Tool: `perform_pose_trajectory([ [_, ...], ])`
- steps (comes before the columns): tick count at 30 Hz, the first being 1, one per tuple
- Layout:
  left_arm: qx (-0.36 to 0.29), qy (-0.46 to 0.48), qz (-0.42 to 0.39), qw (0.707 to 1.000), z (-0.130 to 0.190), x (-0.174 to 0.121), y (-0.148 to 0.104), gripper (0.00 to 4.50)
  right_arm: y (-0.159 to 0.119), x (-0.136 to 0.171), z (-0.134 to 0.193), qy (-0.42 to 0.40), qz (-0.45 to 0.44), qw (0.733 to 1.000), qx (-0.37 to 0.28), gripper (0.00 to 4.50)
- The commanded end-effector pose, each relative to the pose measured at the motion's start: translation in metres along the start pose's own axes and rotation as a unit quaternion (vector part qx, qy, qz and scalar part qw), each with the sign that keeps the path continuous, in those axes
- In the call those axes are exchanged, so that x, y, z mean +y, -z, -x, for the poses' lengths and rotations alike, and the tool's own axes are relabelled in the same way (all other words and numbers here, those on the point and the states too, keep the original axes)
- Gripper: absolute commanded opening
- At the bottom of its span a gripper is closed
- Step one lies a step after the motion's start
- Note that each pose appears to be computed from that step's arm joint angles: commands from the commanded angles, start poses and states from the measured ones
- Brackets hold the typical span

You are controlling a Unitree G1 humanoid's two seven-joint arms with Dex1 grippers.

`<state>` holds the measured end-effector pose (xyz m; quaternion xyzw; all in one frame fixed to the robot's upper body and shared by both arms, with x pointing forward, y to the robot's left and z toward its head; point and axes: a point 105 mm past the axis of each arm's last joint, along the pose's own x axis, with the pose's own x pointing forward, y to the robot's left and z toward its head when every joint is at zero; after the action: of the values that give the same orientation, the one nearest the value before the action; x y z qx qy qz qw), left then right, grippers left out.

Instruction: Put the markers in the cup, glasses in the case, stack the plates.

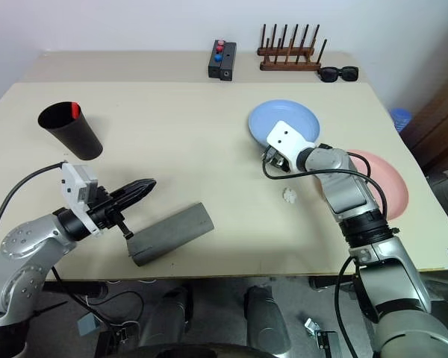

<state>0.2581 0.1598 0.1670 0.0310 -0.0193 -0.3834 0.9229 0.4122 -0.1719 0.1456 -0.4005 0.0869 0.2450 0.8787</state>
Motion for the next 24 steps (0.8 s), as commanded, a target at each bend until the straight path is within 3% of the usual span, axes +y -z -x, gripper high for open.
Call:
perform_pose_trajectory([
  [1, -0.020, 0.024, -0.012, 0.999, -0.002, -0.014, -0.007, 0.05, 0.005, -0.015, -0.005, 0.038, 0.059, 0.997, 0.011, 2.74],
  [3, -0.018, 0.036, -0.010, 0.999, -0.004, -0.021, -0.004, 0.05, 0.014, -0.015, -0.009, 0.041, 0.076, 0.996, 0.023, 2.74],
  [5, -0.018, 0.038, -0.010, 0.999, -0.005, -0.024, -0.002, 0.00, 0.015, -0.017, -0.011, 0.045, 0.087, 0.995, 0.022, 2.20],
  [9, -0.033, 0.037, -0.008, 0.999, -0.012, -0.028, -0.004, 0.00, 0.011, -0.018, -0.011, 0.047, 0.086, 0.995, 0.007, 0.32],
  [10, -0.035, 0.039, -0.009, 0.999, -0.014, -0.030, -0.004, 0.00, 0.009, -0.018, -0.010, 0.048, 0.092, 0.995, 0.004, 0.06],
  [17, -0.030, 0.047, -0.034, 0.998, -0.015, -0.029, -0.001, 0.00, -0.011, -0.029, 0.012, 0.053, 0.117, 0.991, -0.046, 0.06],
  [20, -0.042, 0.048, -0.031, 0.997, -0.018, -0.025, -0.006, 0.00, -0.013, -0.039, 0.049, 0.030, 0.141, 0.987, -0.066, 0.06],
  [24, -0.045, 0.061, -0.042, 0.996, -0.021, -0.022, -0.008, 0.00, 0.010, -0.041, 0.095, -0.025, 0.158, 0.987, -0.023, 0.06],
])
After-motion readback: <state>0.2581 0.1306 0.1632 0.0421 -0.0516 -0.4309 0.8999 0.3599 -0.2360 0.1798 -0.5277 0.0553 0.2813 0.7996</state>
